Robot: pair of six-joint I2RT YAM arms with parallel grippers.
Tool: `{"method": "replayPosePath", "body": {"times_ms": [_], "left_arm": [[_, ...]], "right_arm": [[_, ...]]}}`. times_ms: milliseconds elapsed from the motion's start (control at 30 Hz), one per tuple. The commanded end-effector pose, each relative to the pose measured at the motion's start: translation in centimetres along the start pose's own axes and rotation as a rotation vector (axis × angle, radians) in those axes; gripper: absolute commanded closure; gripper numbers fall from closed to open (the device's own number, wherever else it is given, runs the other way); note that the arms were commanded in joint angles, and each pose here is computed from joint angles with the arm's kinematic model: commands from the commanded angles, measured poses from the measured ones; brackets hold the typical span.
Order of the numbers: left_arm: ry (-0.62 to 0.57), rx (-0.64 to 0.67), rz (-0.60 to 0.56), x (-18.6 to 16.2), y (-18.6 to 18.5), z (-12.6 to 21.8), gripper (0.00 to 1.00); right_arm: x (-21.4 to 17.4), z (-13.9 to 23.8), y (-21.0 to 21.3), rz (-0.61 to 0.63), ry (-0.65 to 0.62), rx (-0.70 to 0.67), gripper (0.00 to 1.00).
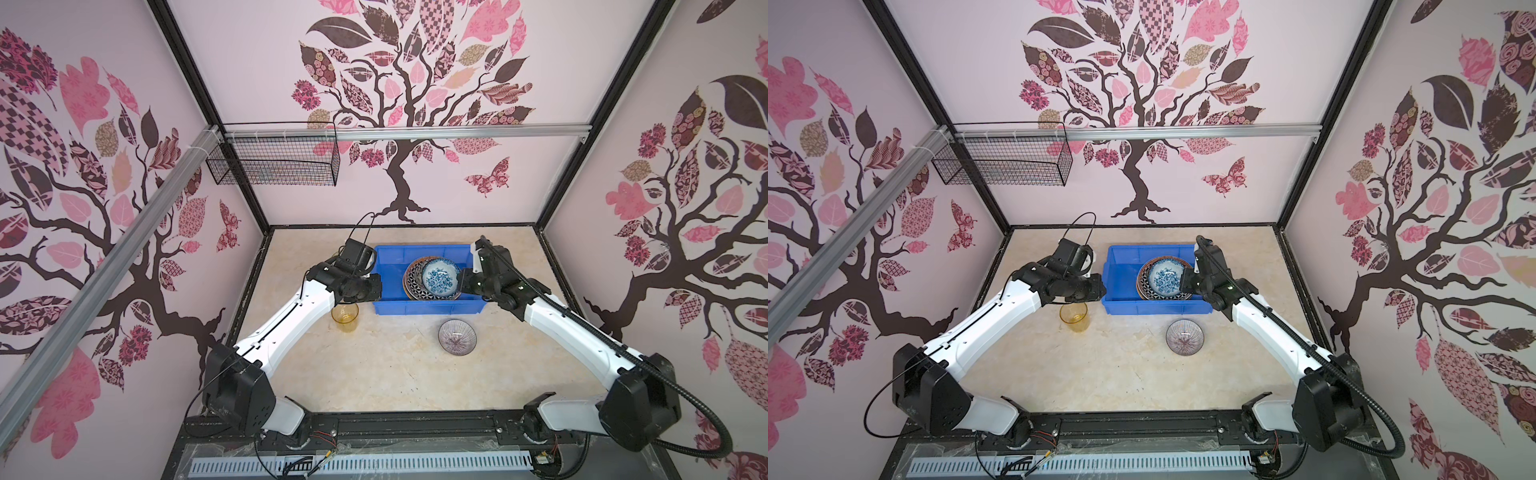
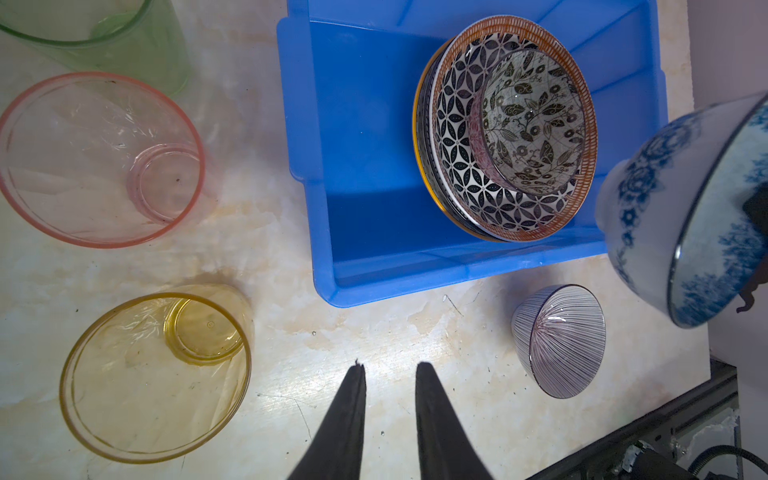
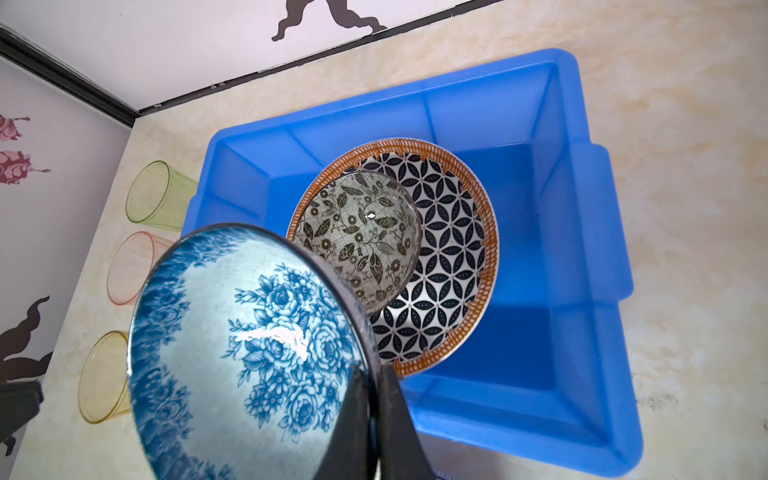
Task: Place the mixed dishes into the plastic bin
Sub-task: 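Carry the blue floral bowl over the stack in the bin with the right gripper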
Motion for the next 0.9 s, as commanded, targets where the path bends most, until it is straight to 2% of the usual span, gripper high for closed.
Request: {"method": "replayPosePath", "body": {"times_ms": [0, 467, 867], "left_arm": [[0.009, -0.010, -0.008, -0.4, 0.4, -0.4, 0.75], [0.035, -0.005, 0.003, 0.0, 0.9, -1.4, 0.75], [0.068, -0.019, 0.017, -0.1, 1.1, -2.3, 0.75]], "right_arm": [[3.0, -0.6, 0.4, -0.027, -0.088, 0.054, 1.00], [4.2, -5.6, 0.0, -0.030, -0.037, 0.038, 1.00], [4.0, -8.2, -0.5, -0.025, 0.019, 0.006, 1.00]]}}
Point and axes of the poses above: each gripper's point midway between its finger pads, its own z axis back along the fingers, its own y axis along the line the jaws close on, x = y × z, the point moved 9 cm from there along z, back along the fingers, and after that the axes turned 13 degrees about z, right-handed, at the moved point
